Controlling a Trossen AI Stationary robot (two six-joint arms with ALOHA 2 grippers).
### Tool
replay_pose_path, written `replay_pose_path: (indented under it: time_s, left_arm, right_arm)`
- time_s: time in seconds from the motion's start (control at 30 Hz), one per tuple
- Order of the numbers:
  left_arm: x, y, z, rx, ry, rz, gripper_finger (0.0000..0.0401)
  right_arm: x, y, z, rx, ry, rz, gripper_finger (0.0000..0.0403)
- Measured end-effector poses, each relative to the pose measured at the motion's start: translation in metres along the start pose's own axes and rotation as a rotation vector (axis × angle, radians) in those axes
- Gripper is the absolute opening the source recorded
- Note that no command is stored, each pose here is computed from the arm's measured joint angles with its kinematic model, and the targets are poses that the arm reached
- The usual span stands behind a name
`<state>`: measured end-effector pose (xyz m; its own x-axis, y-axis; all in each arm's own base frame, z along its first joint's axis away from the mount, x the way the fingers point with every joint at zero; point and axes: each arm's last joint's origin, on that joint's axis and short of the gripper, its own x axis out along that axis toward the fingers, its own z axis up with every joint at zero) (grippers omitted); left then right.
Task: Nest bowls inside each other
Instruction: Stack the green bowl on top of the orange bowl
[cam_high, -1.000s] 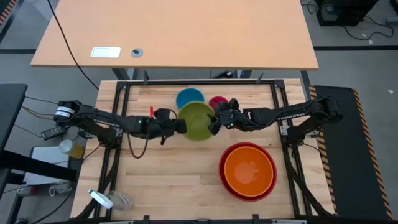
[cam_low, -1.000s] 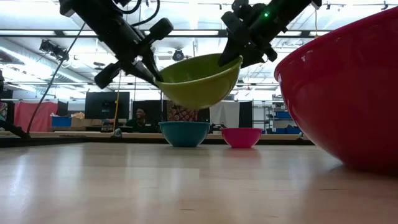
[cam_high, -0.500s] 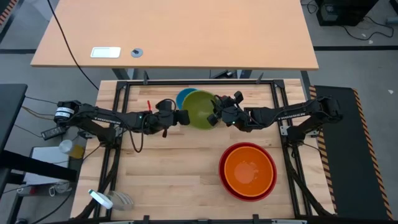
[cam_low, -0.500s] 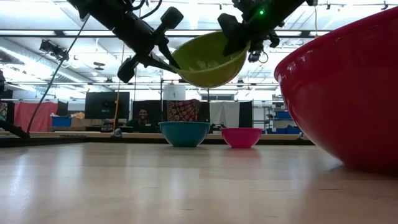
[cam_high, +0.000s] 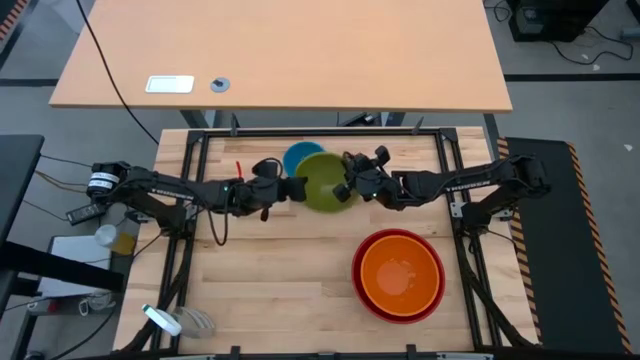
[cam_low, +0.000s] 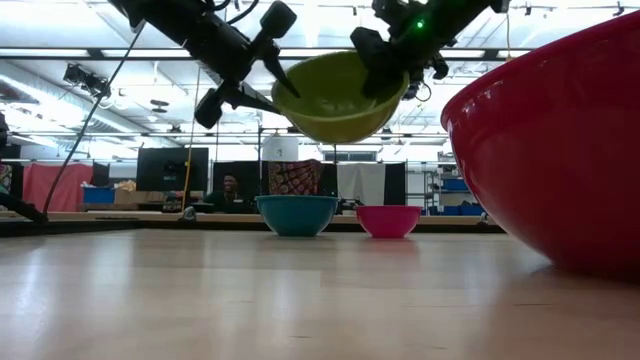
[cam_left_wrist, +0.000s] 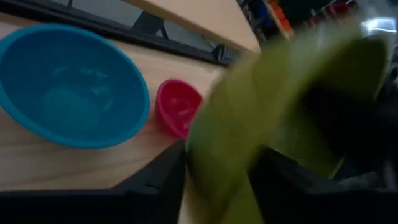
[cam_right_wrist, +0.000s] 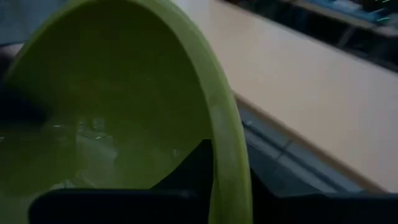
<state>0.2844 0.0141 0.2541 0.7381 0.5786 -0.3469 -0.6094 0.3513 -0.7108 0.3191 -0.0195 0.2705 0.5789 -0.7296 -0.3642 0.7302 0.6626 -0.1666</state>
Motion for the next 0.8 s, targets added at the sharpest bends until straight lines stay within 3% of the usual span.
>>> replay_pose_path:
  time_s: [0.13,0.3,0.57,0.8]
  left_arm:
    - [0.000,-0.003,0.001,0.025,-0.001,-0.020,0.0225]
    - [-0.001,-0.009,0.003,0.093,-0.011,-0.081,0.0260]
    - [-0.002,-0.014,0.006,0.145,-0.024,-0.145,0.0269]
    - [-0.009,-0.019,0.014,0.136,-0.055,-0.187,0.0269]
  right_arm:
    - [0.000,0.002,-0.002,-0.008,0.016,0.038,0.0066]
    - [0.001,0.000,-0.004,-0.020,0.031,0.028,0.0057]
    - [-0.006,-0.011,-0.008,0.010,0.143,0.088,0.0056]
    - [-0.038,-0.040,0.004,0.063,0.239,0.285,0.0056]
